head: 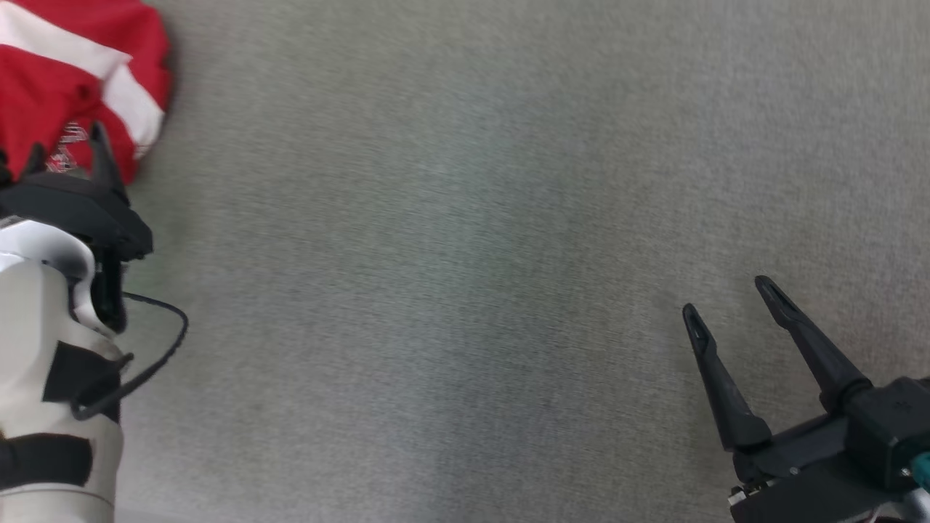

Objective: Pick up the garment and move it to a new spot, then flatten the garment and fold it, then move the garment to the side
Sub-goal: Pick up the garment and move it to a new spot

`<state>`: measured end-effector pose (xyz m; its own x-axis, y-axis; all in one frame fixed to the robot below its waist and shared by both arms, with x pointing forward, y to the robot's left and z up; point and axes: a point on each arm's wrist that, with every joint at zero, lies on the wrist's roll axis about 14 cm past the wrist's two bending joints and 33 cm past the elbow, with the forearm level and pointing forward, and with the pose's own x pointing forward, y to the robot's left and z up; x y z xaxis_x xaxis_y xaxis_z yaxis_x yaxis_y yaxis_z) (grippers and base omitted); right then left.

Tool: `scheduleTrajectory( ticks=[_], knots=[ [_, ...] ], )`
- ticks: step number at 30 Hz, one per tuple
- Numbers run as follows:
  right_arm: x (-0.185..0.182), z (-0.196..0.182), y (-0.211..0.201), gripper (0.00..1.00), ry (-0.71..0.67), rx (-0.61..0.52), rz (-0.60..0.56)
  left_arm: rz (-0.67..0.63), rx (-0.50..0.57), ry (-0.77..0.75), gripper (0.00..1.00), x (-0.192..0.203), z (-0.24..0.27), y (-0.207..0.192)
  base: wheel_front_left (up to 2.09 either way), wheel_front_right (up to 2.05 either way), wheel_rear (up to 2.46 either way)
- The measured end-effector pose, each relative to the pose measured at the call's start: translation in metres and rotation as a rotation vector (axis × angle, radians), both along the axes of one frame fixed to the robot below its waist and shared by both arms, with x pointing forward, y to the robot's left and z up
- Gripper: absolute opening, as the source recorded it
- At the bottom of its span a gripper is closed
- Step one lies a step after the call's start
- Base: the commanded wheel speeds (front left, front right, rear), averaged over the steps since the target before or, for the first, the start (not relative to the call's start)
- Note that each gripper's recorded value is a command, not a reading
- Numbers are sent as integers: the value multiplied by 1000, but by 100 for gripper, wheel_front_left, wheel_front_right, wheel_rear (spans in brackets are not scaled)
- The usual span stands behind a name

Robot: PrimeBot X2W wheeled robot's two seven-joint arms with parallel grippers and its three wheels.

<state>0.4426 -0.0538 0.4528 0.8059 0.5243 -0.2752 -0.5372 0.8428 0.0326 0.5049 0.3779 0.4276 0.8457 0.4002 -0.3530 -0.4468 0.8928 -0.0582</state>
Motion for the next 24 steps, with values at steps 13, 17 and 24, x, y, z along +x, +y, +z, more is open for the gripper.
scheduleTrajectory(
  ticks=[13,17,24],
  knots=[
    [-7,-37,-40,100,104,-51,-107,-13,-105,159,0,32,-74,-23,0,0,0],
    [-7,-32,-37,100,88,-28,-109,-45,-92,169,0,33,-68,-23,0,0,0],
    [-7,-8,-22,100,22,57,-102,-59,-66,99,0,33,-20,-8,0,0,0]
  ],
)
